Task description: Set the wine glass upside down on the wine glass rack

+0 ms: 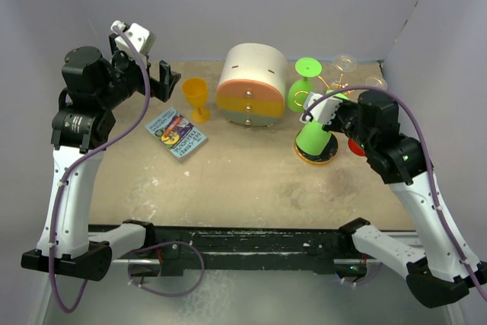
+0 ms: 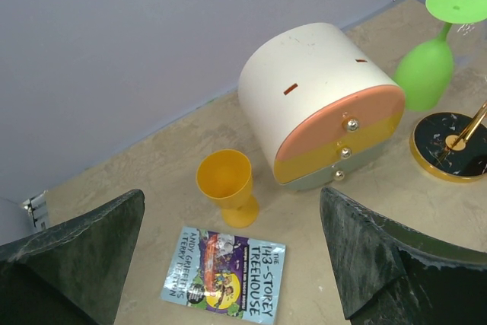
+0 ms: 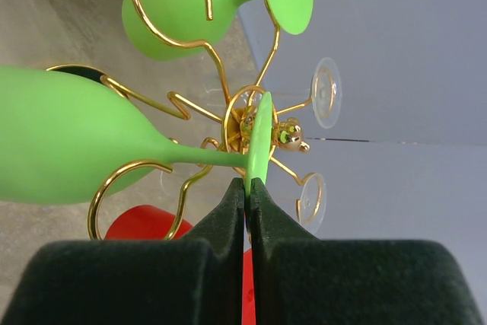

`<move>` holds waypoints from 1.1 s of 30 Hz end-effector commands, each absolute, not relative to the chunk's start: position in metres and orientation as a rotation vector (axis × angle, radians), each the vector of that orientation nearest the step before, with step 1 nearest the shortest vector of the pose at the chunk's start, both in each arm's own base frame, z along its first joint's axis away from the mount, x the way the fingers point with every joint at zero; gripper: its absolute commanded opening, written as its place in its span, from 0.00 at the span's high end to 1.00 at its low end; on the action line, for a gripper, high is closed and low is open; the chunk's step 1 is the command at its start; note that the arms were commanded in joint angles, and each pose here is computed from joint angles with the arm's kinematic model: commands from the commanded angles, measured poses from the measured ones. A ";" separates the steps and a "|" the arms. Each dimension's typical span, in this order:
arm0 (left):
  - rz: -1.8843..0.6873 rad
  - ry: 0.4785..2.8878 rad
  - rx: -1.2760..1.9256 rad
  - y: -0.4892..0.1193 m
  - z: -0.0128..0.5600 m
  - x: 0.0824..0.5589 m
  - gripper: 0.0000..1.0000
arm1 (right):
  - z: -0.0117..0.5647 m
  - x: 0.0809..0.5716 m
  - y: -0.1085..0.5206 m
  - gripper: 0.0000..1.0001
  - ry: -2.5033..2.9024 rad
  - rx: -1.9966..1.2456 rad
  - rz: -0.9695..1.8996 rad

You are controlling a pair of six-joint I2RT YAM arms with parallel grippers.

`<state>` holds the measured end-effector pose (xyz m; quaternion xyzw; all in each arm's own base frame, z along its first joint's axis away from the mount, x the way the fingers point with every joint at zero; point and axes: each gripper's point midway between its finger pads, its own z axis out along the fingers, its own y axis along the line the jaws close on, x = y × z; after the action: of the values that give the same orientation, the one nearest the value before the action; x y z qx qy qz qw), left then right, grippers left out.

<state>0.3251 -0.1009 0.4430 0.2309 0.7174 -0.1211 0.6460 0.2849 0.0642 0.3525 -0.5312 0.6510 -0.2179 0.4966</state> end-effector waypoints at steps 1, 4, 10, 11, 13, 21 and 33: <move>-0.292 1.587 0.517 -0.103 0.454 0.328 0.01 | 0.370 0.284 0.058 1.00 1.535 -1.232 -0.584; -0.294 1.585 0.517 -0.103 0.454 0.327 0.01 | 0.369 0.281 0.055 1.00 1.540 -1.233 -0.587; -0.298 1.586 0.522 -0.104 0.454 0.327 0.01 | 0.364 0.276 0.054 1.00 1.547 -1.253 -0.579; -0.299 1.586 0.522 -0.104 0.454 0.327 0.01 | 0.364 0.275 0.055 1.00 1.546 -1.255 -0.576; -0.296 1.586 0.522 -0.103 0.454 0.327 0.01 | 0.364 0.274 0.055 1.00 1.544 -1.260 -0.571; -0.296 1.588 0.523 -0.103 0.452 0.328 0.01 | 0.361 0.269 0.053 1.00 1.546 -1.279 -0.570; -0.301 1.596 0.528 -0.104 0.449 0.331 0.01 | 0.351 0.261 0.058 1.00 1.541 -1.332 -0.526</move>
<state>0.3283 -0.1022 0.4392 0.2340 0.7189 -0.1264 0.6422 0.2652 0.0546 0.3517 -0.5388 0.6451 -0.2232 0.4937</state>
